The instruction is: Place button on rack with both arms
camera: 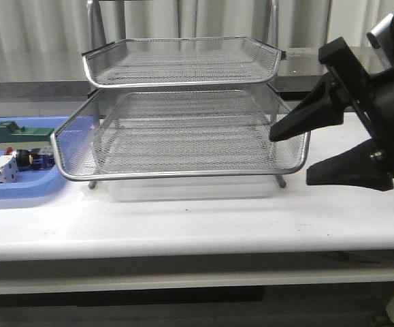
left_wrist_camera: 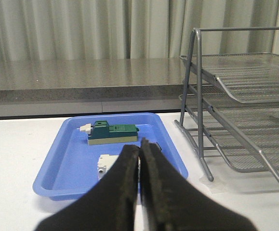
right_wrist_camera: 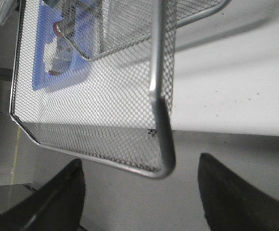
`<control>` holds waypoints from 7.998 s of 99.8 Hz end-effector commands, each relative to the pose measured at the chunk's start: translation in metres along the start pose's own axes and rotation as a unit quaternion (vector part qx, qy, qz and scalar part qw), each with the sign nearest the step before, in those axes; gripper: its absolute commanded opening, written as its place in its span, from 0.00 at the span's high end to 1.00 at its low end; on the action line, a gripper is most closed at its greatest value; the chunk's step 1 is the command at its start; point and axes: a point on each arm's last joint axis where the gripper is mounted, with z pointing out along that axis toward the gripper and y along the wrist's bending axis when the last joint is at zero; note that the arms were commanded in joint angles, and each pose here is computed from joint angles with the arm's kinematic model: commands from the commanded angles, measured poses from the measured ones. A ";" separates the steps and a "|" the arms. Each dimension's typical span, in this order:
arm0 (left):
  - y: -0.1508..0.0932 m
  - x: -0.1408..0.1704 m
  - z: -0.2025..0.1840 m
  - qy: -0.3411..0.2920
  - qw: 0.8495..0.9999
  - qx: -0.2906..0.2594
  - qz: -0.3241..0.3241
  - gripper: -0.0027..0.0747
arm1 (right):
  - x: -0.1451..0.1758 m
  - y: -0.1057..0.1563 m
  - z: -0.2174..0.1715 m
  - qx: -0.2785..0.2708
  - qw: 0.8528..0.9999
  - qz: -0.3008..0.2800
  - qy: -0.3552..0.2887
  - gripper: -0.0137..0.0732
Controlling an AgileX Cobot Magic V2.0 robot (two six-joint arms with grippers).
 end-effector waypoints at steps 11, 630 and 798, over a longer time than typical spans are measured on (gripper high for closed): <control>0.000 0.007 -0.001 -0.028 1.000 0.001 -0.004 0.96 | 0.003 0.030 -0.038 0.014 0.998 -0.058 -0.021 0.26; -0.002 0.005 0.450 0.508 0.737 0.259 0.362 0.22 | 0.044 0.073 -0.210 0.376 0.899 -0.190 -0.117 0.92; -0.003 -0.012 0.461 0.510 0.747 0.252 0.345 0.91 | 0.044 0.073 -0.210 0.376 0.899 -0.190 -0.117 0.92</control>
